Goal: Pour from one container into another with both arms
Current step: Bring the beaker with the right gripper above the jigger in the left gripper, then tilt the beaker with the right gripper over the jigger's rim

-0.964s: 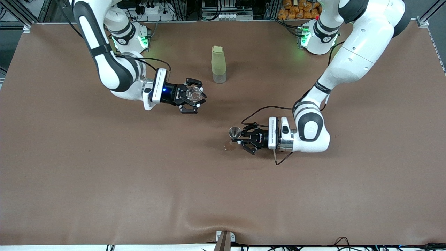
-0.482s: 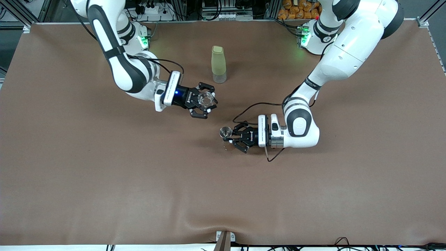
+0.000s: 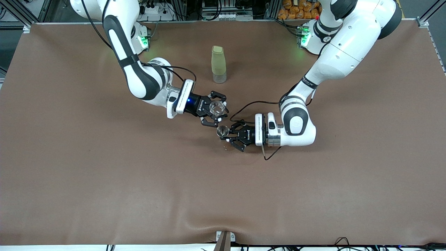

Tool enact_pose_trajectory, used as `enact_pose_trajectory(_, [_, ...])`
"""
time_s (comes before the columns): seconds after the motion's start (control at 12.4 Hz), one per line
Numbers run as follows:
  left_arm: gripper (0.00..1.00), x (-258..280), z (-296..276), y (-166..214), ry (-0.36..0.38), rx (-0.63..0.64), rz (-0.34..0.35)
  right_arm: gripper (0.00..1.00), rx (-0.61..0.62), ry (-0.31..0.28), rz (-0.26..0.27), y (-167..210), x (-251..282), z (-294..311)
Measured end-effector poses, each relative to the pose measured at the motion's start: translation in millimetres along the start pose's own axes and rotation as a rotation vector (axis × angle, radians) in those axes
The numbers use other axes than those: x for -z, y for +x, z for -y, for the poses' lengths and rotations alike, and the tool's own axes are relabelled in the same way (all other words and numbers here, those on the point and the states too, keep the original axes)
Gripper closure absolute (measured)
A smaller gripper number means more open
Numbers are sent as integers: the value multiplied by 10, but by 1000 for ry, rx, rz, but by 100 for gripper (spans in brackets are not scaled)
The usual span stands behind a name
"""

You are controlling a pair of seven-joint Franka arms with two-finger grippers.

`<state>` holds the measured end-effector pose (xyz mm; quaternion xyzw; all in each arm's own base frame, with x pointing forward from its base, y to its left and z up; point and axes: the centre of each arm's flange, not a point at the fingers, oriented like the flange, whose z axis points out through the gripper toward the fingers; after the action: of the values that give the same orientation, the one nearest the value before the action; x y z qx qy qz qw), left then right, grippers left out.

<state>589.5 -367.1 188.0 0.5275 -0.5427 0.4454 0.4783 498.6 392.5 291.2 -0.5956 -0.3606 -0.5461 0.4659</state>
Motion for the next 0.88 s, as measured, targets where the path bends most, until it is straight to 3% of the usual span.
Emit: enact_pose_trajectory(0.88, [79,1,-54,-93,-4,17,10,85,-70,-70,17,-35,-207,73])
